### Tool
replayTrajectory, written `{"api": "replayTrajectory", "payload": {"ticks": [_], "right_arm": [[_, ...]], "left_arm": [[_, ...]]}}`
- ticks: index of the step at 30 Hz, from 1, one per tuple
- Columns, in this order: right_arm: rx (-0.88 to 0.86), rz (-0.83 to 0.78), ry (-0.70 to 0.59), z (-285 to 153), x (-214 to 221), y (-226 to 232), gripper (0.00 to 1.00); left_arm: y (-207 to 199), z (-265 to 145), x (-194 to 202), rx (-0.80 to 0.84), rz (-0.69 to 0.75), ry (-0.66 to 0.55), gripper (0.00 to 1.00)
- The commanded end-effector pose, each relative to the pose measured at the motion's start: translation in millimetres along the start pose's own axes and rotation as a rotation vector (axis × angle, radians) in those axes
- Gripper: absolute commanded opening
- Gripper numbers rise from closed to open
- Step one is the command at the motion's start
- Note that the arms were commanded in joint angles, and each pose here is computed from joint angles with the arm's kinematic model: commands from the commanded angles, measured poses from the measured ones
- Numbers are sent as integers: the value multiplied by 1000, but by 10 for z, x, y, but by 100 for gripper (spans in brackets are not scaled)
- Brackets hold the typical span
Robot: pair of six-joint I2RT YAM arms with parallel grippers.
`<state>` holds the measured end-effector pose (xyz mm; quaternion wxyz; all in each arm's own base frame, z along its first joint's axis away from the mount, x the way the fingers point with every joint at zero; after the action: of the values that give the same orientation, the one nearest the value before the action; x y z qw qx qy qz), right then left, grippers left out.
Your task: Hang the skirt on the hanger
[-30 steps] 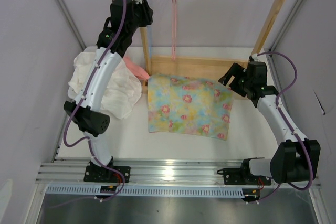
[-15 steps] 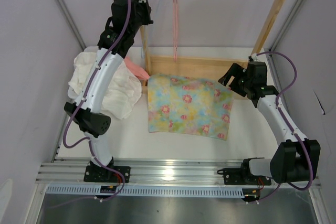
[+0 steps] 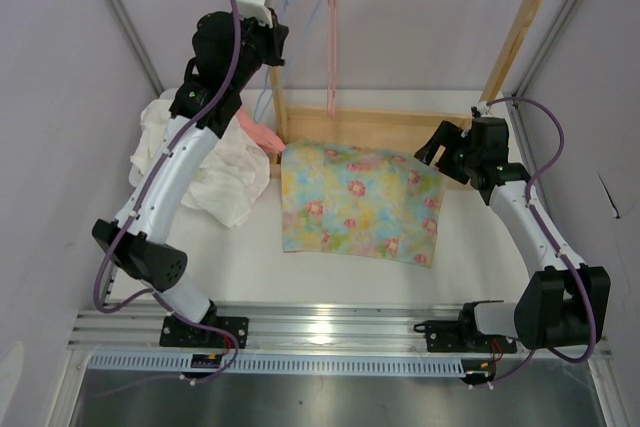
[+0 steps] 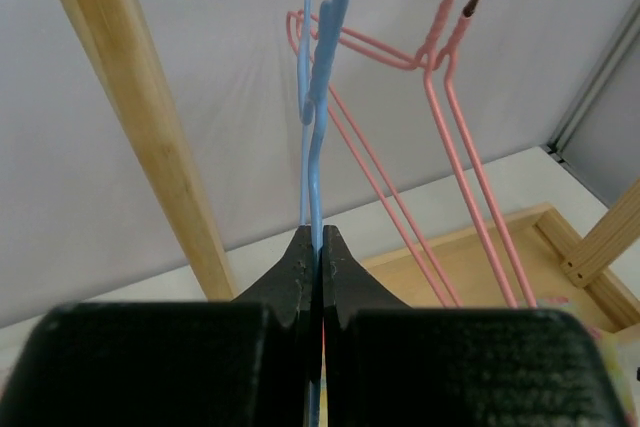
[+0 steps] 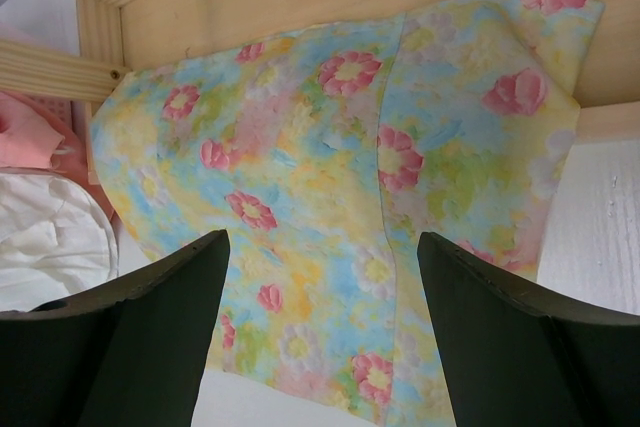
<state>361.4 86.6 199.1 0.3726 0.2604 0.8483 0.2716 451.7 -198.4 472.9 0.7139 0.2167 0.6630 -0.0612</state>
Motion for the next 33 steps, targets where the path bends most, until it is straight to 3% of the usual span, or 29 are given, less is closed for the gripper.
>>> {"api": "replayTrajectory", "payload": {"ticks": [1,9,18,33], "right_arm": [[-58,-40,-33,-89,-108,148,83],[-59,-49,-40,-150,-119,165,83],[-68,-54,-56,-291,-139,224,83],[-39,-23,-165,-983,-136,222,83]], "left_arm": [[75,-158,-489,17,55,-159,0],[101,-487,-349,7,84,-105,0],[-27,-975,160,35,55,-1,0],[-1005,-1879,1437,436,-88,319,0]]}}
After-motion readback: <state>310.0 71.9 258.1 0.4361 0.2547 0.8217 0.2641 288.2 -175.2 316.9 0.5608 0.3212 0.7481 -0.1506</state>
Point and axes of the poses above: each gripper's point midway between its finger pads, its own z axis out along the fingers, its own y axis along the line the jaws close on, x = y × z, the point moved 1 cm from there along -z, back along the fingers, and after that the axes turned 14 degrees about z, right-handed, at the moved point
